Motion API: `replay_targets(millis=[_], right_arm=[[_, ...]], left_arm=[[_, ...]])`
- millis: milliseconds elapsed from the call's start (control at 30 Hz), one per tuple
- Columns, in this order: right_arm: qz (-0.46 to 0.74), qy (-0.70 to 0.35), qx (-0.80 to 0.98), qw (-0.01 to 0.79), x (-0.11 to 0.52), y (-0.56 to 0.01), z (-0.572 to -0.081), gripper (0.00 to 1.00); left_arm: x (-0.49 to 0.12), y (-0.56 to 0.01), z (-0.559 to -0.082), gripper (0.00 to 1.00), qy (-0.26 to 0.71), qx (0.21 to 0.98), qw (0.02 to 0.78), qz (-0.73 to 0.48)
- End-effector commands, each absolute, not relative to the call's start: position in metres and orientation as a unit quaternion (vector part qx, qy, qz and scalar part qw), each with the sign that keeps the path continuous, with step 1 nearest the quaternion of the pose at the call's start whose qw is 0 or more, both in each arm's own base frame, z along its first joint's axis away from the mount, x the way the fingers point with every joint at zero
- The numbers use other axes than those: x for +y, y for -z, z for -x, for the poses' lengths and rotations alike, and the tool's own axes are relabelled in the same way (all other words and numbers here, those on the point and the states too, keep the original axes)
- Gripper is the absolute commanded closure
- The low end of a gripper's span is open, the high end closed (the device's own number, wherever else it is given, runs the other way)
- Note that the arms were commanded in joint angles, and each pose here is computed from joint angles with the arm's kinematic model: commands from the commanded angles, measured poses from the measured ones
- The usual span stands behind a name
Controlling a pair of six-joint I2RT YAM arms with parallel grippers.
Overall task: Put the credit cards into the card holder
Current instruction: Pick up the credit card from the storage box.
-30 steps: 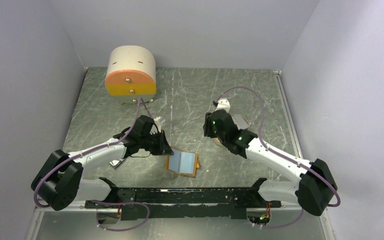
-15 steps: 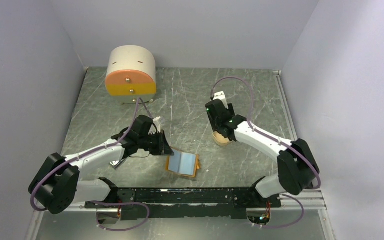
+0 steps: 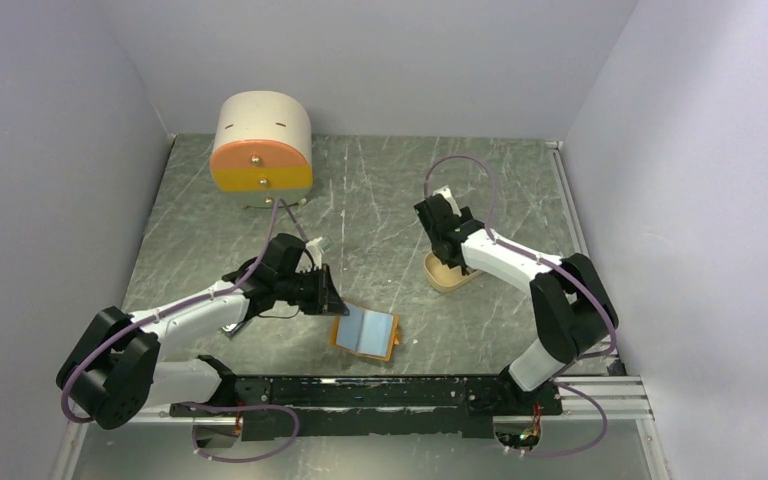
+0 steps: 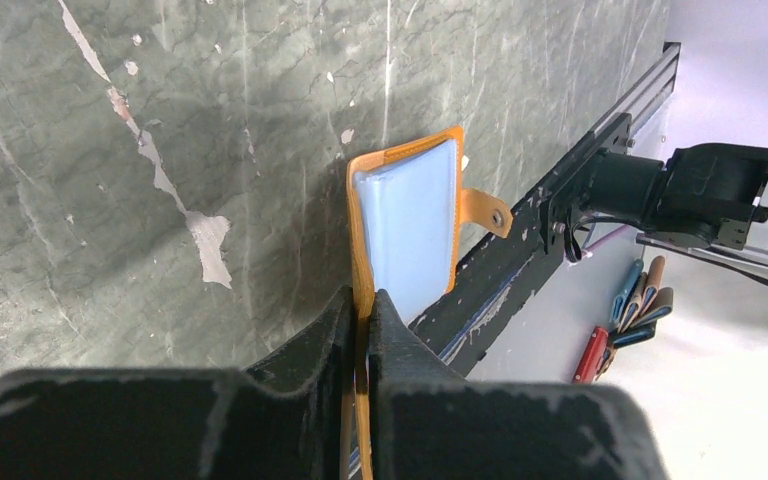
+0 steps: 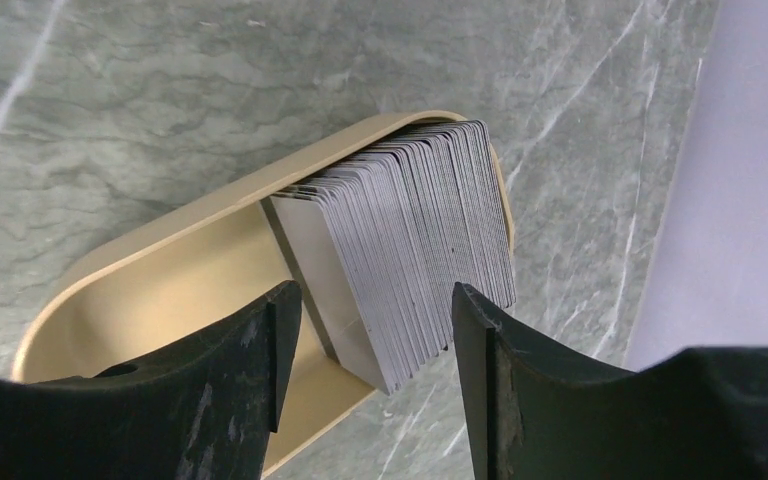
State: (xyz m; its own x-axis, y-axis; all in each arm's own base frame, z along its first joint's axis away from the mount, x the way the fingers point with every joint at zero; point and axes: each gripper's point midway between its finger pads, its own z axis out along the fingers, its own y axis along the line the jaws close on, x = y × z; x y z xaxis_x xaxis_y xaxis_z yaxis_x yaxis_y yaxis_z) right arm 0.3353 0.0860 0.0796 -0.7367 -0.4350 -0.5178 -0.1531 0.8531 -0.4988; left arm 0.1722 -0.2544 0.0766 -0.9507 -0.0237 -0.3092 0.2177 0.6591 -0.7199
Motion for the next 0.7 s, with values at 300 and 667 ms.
replay_targets(millis=[300,667], right_arm=[[0.159,0.240,0.899,0.329,0.074,-0.075,-0.346,0.36],[0.167,0.243,0.905,0.307,0.073,-0.063,-0.341,0.34]], left_arm=[[-0.257,-0.087,-0.170,0.91,0.432,0.885,0.158,-0.072],[-0.257,-0.087,-0.170,0.91,0.432,0.885,0.159,-0.070]])
